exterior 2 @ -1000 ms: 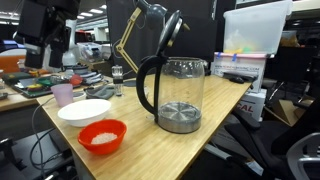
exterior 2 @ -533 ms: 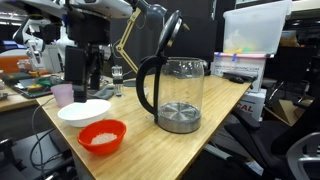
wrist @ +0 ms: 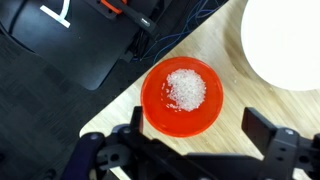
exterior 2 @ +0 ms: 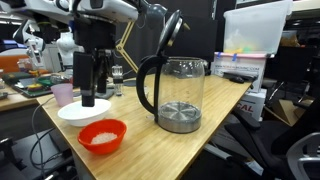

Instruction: Pour the white contents out of the orange bowl and into the white bowl

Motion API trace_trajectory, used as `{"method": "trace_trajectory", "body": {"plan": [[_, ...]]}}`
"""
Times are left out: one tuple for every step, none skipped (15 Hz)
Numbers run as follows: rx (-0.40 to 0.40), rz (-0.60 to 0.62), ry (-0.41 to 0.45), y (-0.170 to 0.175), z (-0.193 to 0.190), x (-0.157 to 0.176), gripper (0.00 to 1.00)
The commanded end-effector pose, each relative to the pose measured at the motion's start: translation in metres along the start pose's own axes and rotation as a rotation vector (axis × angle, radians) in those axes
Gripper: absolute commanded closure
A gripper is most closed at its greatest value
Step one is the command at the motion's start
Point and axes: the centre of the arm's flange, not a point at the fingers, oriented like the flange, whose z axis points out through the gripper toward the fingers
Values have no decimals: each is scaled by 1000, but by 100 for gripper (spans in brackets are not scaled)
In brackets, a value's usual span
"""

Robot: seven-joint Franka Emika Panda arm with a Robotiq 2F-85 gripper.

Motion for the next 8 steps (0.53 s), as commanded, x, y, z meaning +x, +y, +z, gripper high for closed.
{"method": "trace_trajectory", "body": {"plan": [[20, 37, 16, 0, 4, 2, 0], [25, 52, 22, 1, 6, 3, 0], [28, 69, 27, 2, 8, 5, 0], [31, 85, 30, 3, 10, 6, 0], [34, 102, 32, 4, 13, 7, 0], [36, 117, 39, 6, 18, 9, 0], [36, 132, 40, 7, 22, 10, 0], [39, 143, 40, 8, 27, 11, 0]]}}
